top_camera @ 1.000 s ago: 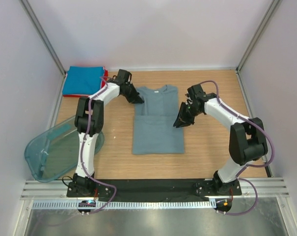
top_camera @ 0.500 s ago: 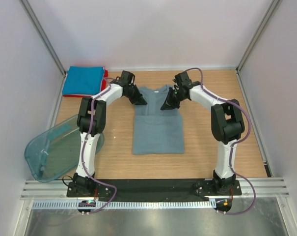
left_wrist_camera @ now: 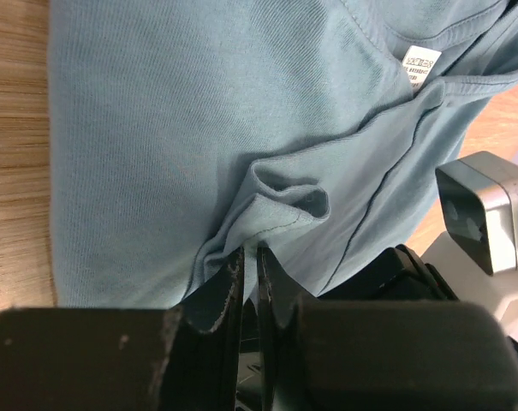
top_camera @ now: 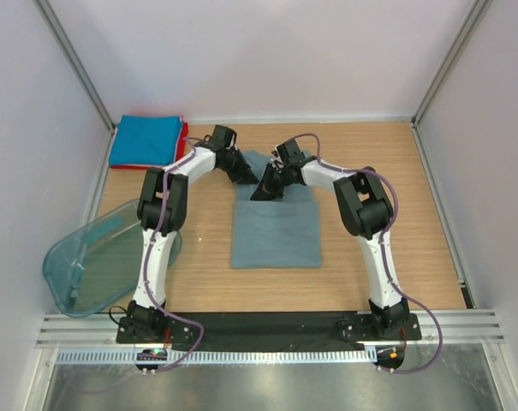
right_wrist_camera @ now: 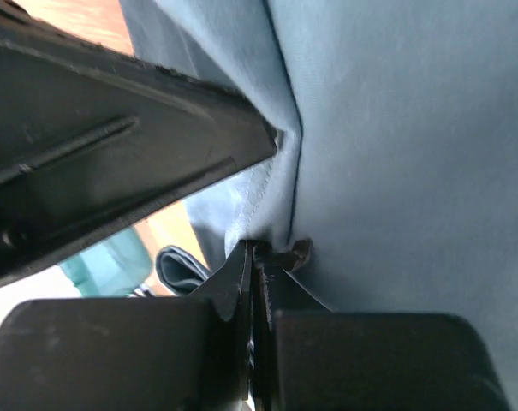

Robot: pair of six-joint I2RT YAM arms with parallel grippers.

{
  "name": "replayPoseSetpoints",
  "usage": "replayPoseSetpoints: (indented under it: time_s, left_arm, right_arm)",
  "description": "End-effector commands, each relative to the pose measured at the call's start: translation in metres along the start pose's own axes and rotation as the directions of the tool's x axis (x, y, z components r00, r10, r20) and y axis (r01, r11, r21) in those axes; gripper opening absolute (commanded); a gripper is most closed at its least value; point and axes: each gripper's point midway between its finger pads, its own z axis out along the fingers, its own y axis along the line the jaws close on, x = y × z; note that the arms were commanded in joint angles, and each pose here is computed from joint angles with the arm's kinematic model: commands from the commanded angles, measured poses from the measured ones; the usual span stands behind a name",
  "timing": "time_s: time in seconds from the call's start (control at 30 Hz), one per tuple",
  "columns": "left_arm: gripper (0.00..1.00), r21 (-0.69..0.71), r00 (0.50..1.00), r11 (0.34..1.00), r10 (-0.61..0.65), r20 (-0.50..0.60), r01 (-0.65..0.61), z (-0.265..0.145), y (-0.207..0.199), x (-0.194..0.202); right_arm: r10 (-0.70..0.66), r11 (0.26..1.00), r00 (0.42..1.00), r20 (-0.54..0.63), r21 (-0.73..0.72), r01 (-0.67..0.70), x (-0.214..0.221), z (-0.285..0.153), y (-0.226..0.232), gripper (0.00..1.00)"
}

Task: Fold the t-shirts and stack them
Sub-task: Fold the tshirt

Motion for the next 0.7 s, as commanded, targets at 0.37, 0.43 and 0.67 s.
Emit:
replayPoseSetpoints:
  time_s: [0.37,0.43,0.67]
  left_arm:
    - [0.11,0.045,0.999,0.999,0.028,0.035,-0.029,0.000,-0.018,-0.016]
    - [0.12,0.057,0.999,0.998,0.033,0.038,-0.035,0.002,-0.023,-0.020]
    - [0.12,0.067,0.999,0.997,0.025,0.041,-0.028,0.008,-0.024,-0.026]
  right_arm:
    - [0.029,1.000,1.000,0.003,0.003,-0.029,0.005,0.009,-0.017,0.01]
    - [0.029,0.999,1.000,-0.009,0.025,-0.029,0.008,0.010,-0.023,0.01]
    - [0.033,0.998,0.999,-0.022,0.048,-0.032,0.011,0.016,-0.031,0.01]
